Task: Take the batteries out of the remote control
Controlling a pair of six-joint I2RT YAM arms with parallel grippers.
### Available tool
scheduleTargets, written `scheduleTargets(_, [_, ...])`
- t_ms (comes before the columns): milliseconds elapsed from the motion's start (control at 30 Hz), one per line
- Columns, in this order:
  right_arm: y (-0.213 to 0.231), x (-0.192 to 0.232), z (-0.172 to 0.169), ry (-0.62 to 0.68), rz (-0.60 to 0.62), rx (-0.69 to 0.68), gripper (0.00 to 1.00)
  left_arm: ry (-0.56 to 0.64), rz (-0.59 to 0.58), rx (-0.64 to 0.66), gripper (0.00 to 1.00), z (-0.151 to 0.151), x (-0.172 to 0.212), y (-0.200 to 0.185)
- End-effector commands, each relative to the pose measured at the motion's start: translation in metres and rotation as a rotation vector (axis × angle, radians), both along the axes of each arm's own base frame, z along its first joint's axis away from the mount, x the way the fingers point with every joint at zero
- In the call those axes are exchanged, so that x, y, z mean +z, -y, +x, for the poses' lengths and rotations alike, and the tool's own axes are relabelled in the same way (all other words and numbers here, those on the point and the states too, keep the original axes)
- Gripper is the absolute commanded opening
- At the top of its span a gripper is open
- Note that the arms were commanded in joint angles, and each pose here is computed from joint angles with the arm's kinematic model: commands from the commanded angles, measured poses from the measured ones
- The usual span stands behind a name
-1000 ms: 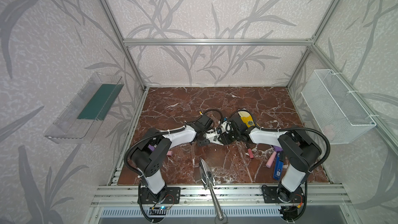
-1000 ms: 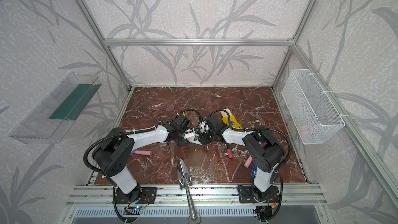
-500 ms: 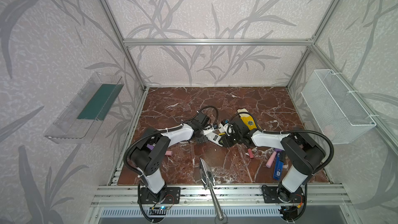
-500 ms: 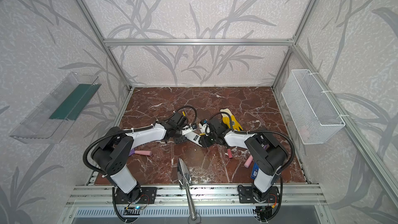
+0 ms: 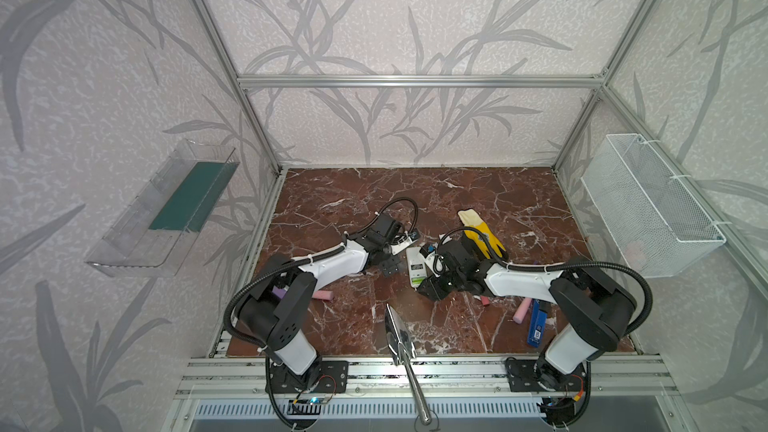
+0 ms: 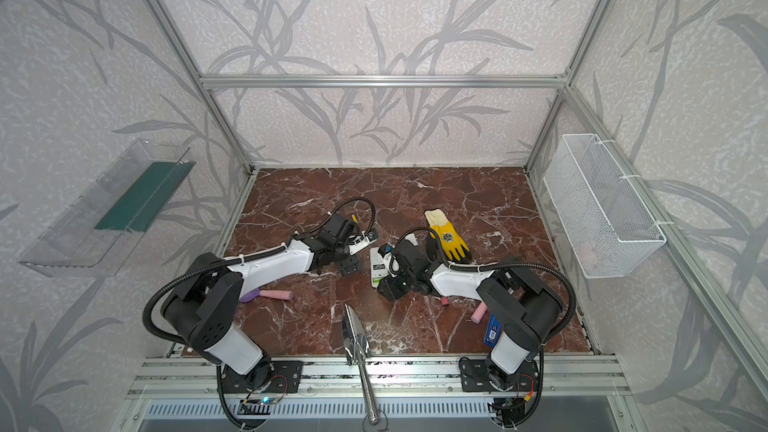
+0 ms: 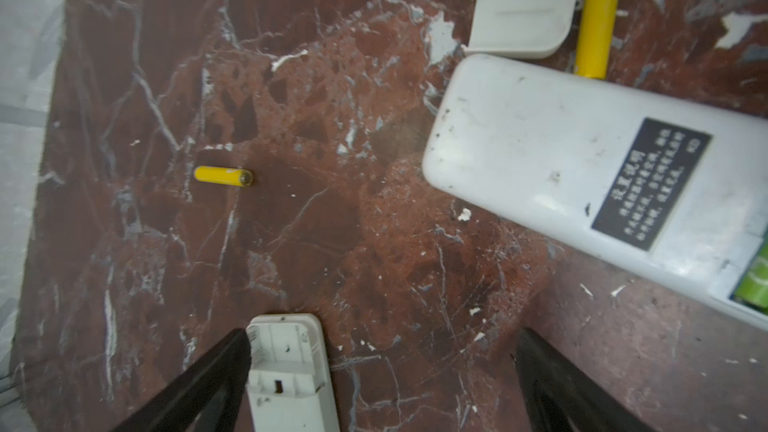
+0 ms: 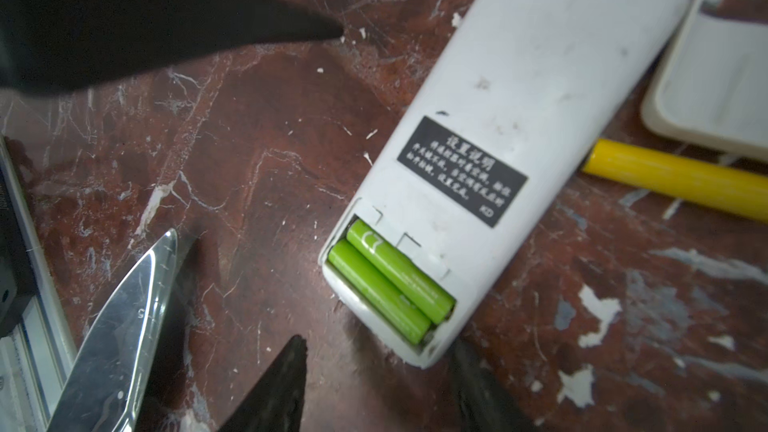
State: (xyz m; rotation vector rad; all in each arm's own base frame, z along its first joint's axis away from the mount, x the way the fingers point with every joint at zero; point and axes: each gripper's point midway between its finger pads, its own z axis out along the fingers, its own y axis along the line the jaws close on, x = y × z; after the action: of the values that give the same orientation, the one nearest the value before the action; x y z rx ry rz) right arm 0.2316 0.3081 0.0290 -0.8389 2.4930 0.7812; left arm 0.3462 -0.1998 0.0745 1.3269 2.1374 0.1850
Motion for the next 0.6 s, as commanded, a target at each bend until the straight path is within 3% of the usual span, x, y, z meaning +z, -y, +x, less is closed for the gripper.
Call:
scheduleTargets(0, [-0.006,0.008,-0.005,0.002,0.019,0.007,0.55,0.119,-0.045,0.112,0.99,0.014,0.034,-0.011])
scheduleTargets(167, [-0.018,0.015,-0.007,0.005,0.044,0.03,0.55,0.229,-0.095,0.292,0.99,0.026,0.069,-0.029])
scheduleTargets(400, [-0.036,0.023,-0.002,-0.002,0.082,0.054,0.55,0.382,-0.31,0.489,0.99,0.032,0.111,-0.044])
scheduleTargets(567, [-0.05,0.02,0.002,-0.023,0.099,0.069,0.55,0.404,-0.411,0.593,0.99,0.028,0.122,-0.055])
